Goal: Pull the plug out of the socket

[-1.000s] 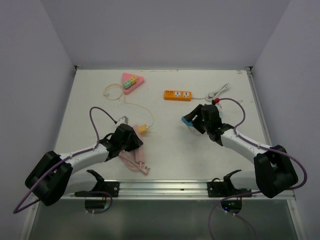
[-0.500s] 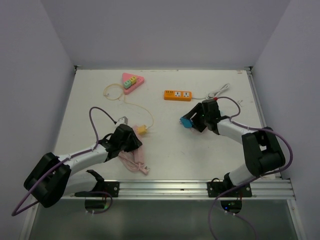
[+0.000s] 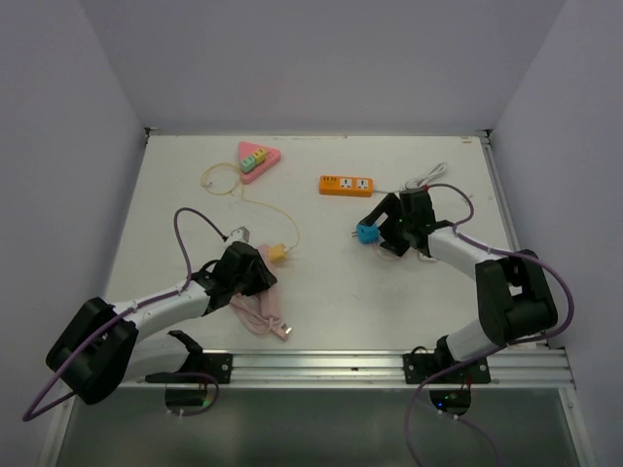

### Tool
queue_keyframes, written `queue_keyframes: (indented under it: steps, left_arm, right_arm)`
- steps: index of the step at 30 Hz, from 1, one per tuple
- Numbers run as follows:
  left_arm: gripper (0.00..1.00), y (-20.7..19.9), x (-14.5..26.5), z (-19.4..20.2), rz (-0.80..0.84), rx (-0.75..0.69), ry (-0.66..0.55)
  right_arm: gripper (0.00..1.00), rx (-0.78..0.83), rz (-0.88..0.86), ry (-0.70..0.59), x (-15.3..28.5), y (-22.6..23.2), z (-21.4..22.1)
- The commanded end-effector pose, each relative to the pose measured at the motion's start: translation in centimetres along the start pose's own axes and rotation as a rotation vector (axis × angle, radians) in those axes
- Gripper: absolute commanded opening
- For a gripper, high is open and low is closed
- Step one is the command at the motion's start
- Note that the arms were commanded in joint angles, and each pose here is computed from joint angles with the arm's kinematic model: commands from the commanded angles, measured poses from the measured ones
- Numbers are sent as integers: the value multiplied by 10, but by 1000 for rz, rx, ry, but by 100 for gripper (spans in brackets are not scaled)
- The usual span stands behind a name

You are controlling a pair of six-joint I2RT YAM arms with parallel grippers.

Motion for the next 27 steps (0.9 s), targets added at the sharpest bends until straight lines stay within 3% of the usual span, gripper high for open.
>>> queue_keyframes:
  steps: [1,6,14,21,27]
  left_arm:
    - [0,8,0,2,-12,-46,7]
    - [0,7,0,2,4,-49,9]
    - [0,-1,1,-1,88,-65,-3]
    - [0,-3,1,0,121,-81,4]
    - [0,-3,2,0,132,-79,2]
  right_arm:
    - [94,59,-38,-78,20,17,-17]
    - [92,120,-91,-114,32,23,-21]
    - [92,244,-281,-49,36,40,-2]
    - [96,280,-440,17,25,73,47]
    - [92,330,-521,68,14,109,99]
Point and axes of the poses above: each gripper's point midway between its finger pads, its own x axis back along the fingers, its own y axis along the line the jaws close on, z = x × y, the point moved 10 cm from there along x, back along the fingers, and after that the axes turned 7 degrees about x, right-handed, at the moved point
